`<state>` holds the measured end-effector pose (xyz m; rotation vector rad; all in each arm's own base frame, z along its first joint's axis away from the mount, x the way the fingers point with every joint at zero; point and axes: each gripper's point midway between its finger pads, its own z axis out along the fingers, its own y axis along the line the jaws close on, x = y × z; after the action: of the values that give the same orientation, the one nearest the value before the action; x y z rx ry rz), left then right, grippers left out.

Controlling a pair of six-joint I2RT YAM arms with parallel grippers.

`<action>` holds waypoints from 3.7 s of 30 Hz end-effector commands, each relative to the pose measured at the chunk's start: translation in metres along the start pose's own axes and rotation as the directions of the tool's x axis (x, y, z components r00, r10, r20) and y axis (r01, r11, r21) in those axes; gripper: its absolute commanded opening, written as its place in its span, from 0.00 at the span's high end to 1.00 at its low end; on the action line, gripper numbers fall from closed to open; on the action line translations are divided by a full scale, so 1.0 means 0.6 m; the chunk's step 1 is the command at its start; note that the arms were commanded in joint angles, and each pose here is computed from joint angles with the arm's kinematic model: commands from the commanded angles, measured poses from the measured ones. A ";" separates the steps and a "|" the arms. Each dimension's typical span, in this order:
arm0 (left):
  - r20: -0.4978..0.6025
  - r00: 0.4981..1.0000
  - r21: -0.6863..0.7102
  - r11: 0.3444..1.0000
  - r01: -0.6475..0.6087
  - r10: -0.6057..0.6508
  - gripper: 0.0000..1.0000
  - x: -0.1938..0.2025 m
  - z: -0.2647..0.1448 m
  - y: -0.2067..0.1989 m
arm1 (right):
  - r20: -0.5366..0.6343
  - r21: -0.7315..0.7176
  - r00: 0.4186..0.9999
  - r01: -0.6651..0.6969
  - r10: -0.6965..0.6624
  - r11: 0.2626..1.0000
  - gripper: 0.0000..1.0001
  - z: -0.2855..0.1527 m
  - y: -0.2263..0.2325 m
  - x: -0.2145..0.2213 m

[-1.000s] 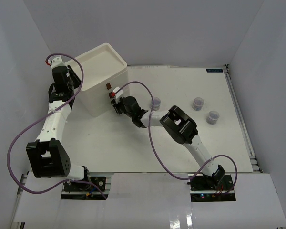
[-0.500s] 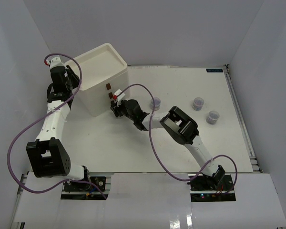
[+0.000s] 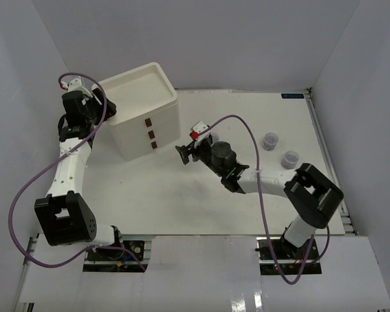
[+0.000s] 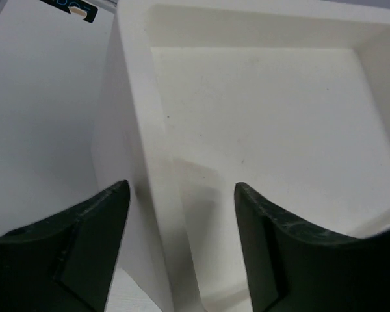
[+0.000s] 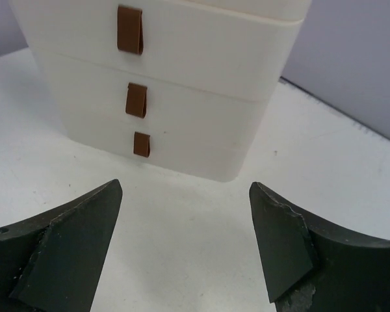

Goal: Sort the stationery into containers
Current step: Close the drawer in the storage box, then pick up the stationery from the center of the board, then place the stationery in the storage box.

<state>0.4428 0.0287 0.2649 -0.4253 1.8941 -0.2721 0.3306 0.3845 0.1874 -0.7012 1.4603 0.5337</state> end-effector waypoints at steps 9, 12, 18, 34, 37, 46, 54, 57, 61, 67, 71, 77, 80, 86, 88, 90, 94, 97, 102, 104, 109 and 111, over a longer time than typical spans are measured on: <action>0.145 0.987 0.120 0.989 -0.087 0.070 0.02 -0.102 -0.108 -0.083 | 0.000 0.241 0.999 -0.036 0.037 0.970 0.03 -0.182 -0.099 -0.081; 0.147 0.980 0.275 0.946 -0.172 0.136 0.02 -0.081 -0.144 -0.155 | 0.003 0.297 0.998 -0.053 0.055 0.953 0.02 -0.236 -0.120 -0.077; 0.123 0.963 0.526 0.807 -0.267 0.238 0.02 0.032 -0.203 -0.323 | 0.022 0.395 0.995 -0.096 0.095 0.914 0.07 -0.326 -0.153 -0.050; 0.037 0.887 0.520 0.749 -0.411 0.460 0.02 0.395 -0.044 -0.503 | 0.115 0.462 0.981 -0.193 0.157 0.866 0.10 -0.417 -0.174 0.018; 0.015 0.873 0.486 0.759 -0.432 0.487 0.02 0.439 -0.002 -0.504 | 0.136 0.460 0.978 -0.203 0.157 0.865 0.10 -0.422 -0.175 0.016; -0.016 0.854 0.390 0.790 -0.473 0.519 0.02 0.498 0.076 -0.496 | 0.141 0.468 0.979 -0.197 0.148 0.861 0.10 -0.427 -0.178 0.020; -0.027 0.855 0.355 0.805 -0.476 0.517 0.14 0.523 0.116 -0.501 | 0.123 0.462 0.982 -0.184 0.143 0.867 0.10 -0.426 -0.175 0.026; -0.029 0.859 0.355 0.809 -0.469 0.511 0.22 0.526 0.121 -0.505 | 0.129 0.464 0.981 -0.190 0.147 0.865 0.10 -0.428 -0.175 0.028; -0.031 0.866 0.354 0.816 -0.458 0.499 0.38 0.511 0.113 -0.509 | 0.150 0.460 0.977 -0.206 0.153 0.864 0.10 -0.433 -0.176 0.023; -0.003 0.889 0.400 0.815 -0.418 0.458 0.60 0.423 0.039 -0.527 | 0.157 0.452 0.975 -0.211 0.156 0.866 0.10 -0.433 -0.174 0.023; -0.009 0.883 0.416 0.805 -0.423 0.469 0.60 0.340 -0.031 -0.531 | 0.155 0.447 0.975 -0.212 0.158 0.869 0.10 -0.434 -0.172 0.022; 0.109 0.860 0.330 0.798 -0.504 0.498 0.60 0.163 -0.114 -0.522 | 0.153 0.446 0.975 -0.214 0.162 0.869 0.10 -0.436 -0.172 0.021; 0.132 0.856 0.259 0.816 -0.517 0.501 0.61 0.083 -0.124 -0.493 | 0.155 0.444 0.973 -0.221 0.169 0.868 0.10 -0.437 -0.171 0.022; 0.129 0.898 0.125 0.891 -0.436 0.421 0.61 -0.055 -0.047 -0.384 | 0.146 0.438 0.974 -0.219 0.172 0.872 0.10 -0.436 -0.169 0.023; 0.102 0.901 0.116 0.894 -0.432 0.422 0.61 -0.054 -0.013 -0.372 | 0.139 0.439 0.975 -0.217 0.173 0.872 0.10 -0.435 -0.168 0.026; 0.091 0.913 0.103 0.908 -0.407 0.399 0.61 -0.074 0.011 -0.352 | 0.138 0.442 0.975 -0.216 0.172 0.871 0.10 -0.435 -0.169 0.026; 0.059 0.925 0.088 0.921 -0.379 0.375 0.60 -0.074 0.067 -0.323 | 0.129 0.453 0.977 -0.210 0.170 0.867 0.10 -0.438 -0.172 0.026; 0.035 0.928 0.072 0.925 -0.372 0.371 0.60 -0.065 0.110 -0.308 | 0.131 0.462 0.977 -0.209 0.167 0.862 0.10 -0.440 -0.176 0.026; 0.027 0.931 0.054 0.930 -0.364 0.363 0.59 -0.065 0.153 -0.294 | 0.121 0.474 0.979 -0.201 0.163 0.857 0.10 -0.440 -0.179 0.029; 0.019 0.932 0.047 0.931 -0.363 0.363 0.58 -0.058 0.168 -0.289 | 0.120 0.476 0.979 -0.203 0.166 0.856 0.10 -0.440 -0.178 0.029; 0.027 0.934 0.058 0.932 -0.357 0.356 0.49 -0.059 0.182 -0.294 | 0.105 0.489 0.981 -0.194 0.164 0.850 0.10 -0.438 -0.182 0.030; 0.040 0.933 0.054 0.932 -0.359 0.357 0.44 -0.066 0.181 -0.295 | 0.100 0.490 0.981 -0.192 0.164 0.850 0.10 -0.437 -0.181 0.029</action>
<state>0.5837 -0.1145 0.3066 -0.0252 1.9382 -0.0537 0.2215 0.1249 0.1652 -0.2039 1.5707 0.2801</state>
